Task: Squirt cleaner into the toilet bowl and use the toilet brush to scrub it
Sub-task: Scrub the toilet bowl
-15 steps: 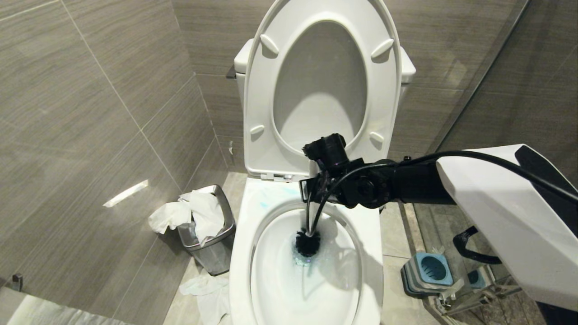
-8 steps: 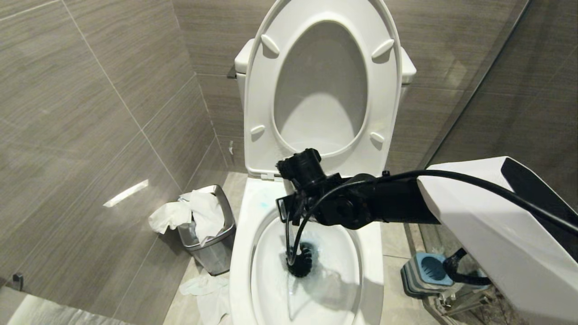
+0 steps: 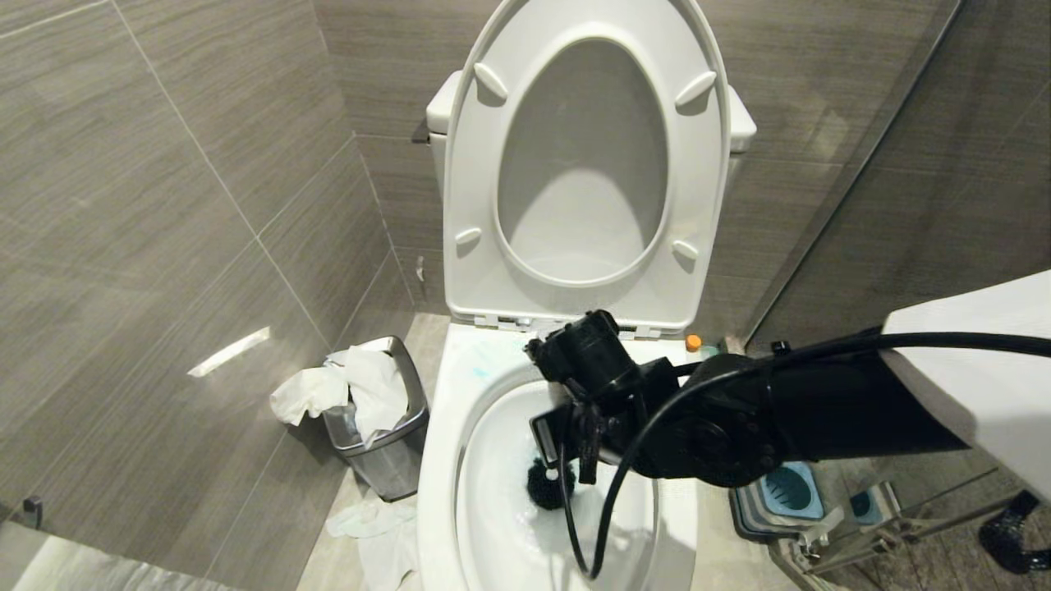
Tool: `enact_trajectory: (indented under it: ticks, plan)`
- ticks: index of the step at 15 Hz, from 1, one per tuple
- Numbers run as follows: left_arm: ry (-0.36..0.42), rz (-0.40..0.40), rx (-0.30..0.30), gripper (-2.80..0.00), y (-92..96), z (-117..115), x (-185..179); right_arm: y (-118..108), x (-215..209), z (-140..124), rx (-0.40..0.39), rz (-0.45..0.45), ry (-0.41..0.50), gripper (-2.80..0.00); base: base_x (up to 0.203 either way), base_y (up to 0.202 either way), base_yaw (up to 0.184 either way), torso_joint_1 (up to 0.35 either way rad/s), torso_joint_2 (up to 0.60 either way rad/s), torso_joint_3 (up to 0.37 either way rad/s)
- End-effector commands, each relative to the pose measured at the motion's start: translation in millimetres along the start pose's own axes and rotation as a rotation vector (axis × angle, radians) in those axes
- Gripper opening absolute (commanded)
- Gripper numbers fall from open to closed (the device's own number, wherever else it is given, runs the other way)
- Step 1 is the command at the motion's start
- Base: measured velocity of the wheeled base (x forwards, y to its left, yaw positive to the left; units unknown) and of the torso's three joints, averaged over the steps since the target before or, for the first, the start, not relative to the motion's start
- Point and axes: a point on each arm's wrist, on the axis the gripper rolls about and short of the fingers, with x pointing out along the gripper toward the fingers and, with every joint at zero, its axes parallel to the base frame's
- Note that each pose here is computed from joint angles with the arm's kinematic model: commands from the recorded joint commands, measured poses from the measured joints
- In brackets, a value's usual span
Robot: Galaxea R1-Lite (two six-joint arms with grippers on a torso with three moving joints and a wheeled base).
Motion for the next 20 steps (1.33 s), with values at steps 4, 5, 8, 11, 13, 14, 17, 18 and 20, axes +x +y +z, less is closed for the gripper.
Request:
enact_trajectory:
  ticks: [4, 5, 8, 11, 13, 14, 17, 18, 20]
  plan:
    - [0.003, 0.000, 0.000, -2.80, 0.0, 0, 0, -41, -24, 8, 0.080, -0.061, -0.087, -2.80, 0.000, 0.000, 0.000, 0.000, 0.00, 0.000]
    - [0.002, 0.000, 0.000, -2.80, 0.0, 0, 0, -46, -24, 14, 0.091, -0.069, -0.102, -2.80, 0.000, 0.000, 0.000, 0.000, 0.00, 0.000]
    - [0.003, 0.000, 0.000, -2.80, 0.0, 0, 0, -55, -22, 26, 0.113, -0.086, -0.135, -2.80, 0.000, 0.000, 0.000, 0.000, 0.00, 0.000]
    - [0.003, 0.000, 0.000, -2.80, 0.0, 0, 0, -53, -9, 36, 0.123, -0.088, -0.157, -2.80, 0.000, 0.000, 0.000, 0.000, 0.00, 0.000]
    - [0.002, 0.000, 0.000, -2.80, 0.0, 0, 0, -49, 3, 44, 0.127, -0.084, -0.174, -2.80, 0.000, 0.000, 0.000, 0.000, 0.00, 0.000]
    - [0.002, 0.000, 0.000, -2.80, 0.0, 0, 0, -47, 8, 46, 0.126, -0.082, -0.178, -2.80, 0.000, 0.000, 0.000, 0.000, 0.00, 0.000]
    - [0.003, 0.000, 0.001, -2.80, 0.0, 0, 0, -26, 11, 47, 0.105, -0.050, -0.185, -2.80, 0.000, 0.000, 0.000, 0.000, 0.00, 0.000]
    - [0.003, 0.000, 0.000, -2.80, 0.0, 0, 0, -20, 9, 46, 0.096, -0.037, -0.185, -2.80, 0.000, 0.000, 0.000, 0.000, 0.00, 0.000]
    - [0.002, 0.000, 0.000, -2.80, 0.0, 0, 0, -8, 3, 42, 0.080, -0.012, -0.179, -2.80, 0.000, 0.000, 0.000, 0.000, 0.00, 0.000]
